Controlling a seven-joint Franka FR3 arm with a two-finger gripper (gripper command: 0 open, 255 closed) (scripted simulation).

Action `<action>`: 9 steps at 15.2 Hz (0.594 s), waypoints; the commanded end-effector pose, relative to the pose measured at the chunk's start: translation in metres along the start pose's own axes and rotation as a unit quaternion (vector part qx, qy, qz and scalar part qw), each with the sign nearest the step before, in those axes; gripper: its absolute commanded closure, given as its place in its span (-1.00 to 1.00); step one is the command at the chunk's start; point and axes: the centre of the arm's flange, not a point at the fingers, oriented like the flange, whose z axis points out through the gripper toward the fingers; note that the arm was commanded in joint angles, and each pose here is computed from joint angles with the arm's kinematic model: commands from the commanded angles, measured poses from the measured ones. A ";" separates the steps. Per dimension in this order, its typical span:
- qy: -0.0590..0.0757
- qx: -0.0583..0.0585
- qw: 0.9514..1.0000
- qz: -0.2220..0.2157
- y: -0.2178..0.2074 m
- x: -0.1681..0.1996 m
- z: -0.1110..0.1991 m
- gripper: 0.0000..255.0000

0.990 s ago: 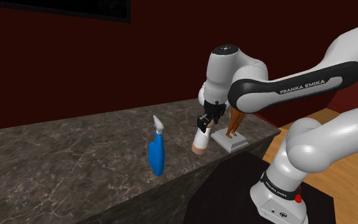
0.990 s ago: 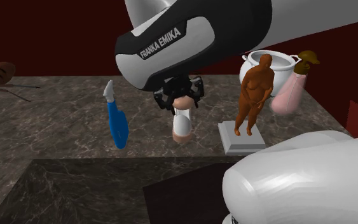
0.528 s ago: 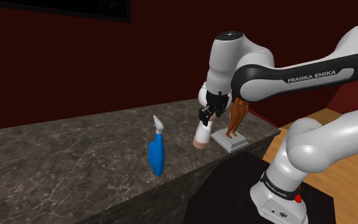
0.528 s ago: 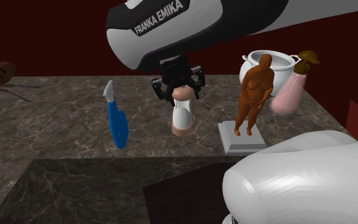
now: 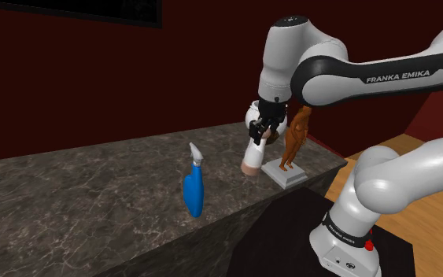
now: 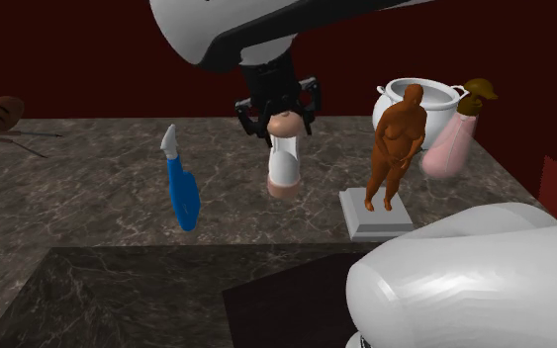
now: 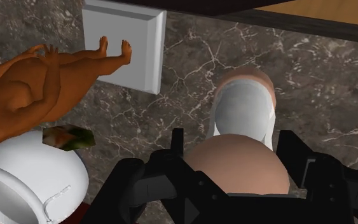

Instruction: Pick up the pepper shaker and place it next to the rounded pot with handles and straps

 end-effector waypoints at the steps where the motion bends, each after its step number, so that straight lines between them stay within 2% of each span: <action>1: 0.000 0.000 1.000 0.000 0.003 0.002 -0.010 1.00; 9: 0.000 0.000 1.000 0.000 0.015 0.007 -0.050 1.00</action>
